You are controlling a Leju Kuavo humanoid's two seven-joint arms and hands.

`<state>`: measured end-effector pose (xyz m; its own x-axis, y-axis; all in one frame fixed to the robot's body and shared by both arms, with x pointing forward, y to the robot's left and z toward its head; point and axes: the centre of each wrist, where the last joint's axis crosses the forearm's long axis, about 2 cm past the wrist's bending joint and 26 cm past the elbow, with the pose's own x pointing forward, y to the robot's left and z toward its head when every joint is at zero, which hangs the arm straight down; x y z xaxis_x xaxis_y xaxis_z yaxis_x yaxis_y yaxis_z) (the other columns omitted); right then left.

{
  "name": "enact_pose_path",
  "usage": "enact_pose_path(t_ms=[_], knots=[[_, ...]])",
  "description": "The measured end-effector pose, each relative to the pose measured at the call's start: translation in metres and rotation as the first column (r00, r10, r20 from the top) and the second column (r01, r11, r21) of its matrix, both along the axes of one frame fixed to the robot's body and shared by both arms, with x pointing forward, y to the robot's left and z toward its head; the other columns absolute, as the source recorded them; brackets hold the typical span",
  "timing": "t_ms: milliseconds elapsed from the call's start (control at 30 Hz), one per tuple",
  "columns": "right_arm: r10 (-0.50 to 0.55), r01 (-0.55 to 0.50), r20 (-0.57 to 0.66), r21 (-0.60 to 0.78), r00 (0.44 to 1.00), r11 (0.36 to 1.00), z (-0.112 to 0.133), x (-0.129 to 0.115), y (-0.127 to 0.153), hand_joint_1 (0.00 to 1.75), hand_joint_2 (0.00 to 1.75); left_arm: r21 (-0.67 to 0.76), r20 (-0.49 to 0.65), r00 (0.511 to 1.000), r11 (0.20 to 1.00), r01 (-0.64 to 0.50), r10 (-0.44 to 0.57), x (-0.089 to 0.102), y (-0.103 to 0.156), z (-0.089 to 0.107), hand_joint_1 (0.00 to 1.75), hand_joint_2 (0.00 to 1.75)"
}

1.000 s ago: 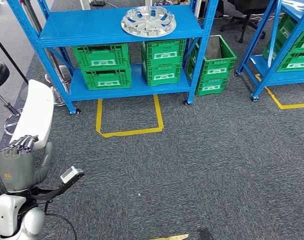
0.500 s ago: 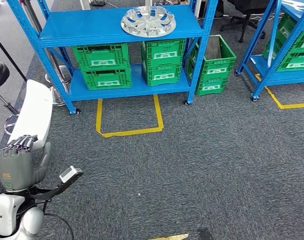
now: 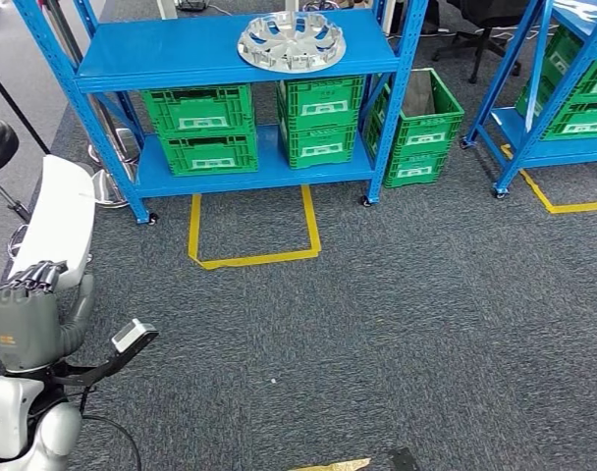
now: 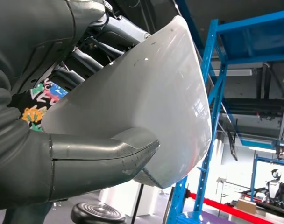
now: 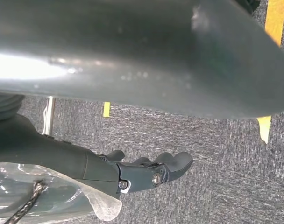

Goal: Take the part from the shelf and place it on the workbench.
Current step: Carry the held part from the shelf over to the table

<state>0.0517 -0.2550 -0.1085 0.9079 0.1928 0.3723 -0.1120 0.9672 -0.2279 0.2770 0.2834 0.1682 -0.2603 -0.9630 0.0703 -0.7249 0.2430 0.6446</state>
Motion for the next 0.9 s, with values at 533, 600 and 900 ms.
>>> enact_pose_path(t_ms=[533, 600, 900], knots=[[-0.001, 0.001, 0.001, 0.001, 1.000, 1.000, -0.0001, -0.0009, 0.0000, 0.00, 0.00, 0.004, -0.013, 1.000, 1.000, 0.003, -0.003, 0.0016, -0.0007, -0.0022, 1.75, 1.75], [-0.001, 0.001, 0.002, 0.001, 1.000, 1.000, 0.0000, 0.0001, 0.0000, 0.00, 0.00, 0.001, -0.014, 1.000, 1.000, 0.003, -0.003, 0.0017, -0.0008, -0.0023, 1.75, 1.75], [-0.006, 0.006, 0.000, 0.002, 1.000, 1.000, 0.0000, -0.0002, 0.0001, 0.00, 0.00, -0.004, -0.010, 1.000, 1.000, 0.003, -0.003, 0.0031, -0.0003, -0.0008, 1.75, 1.75]])
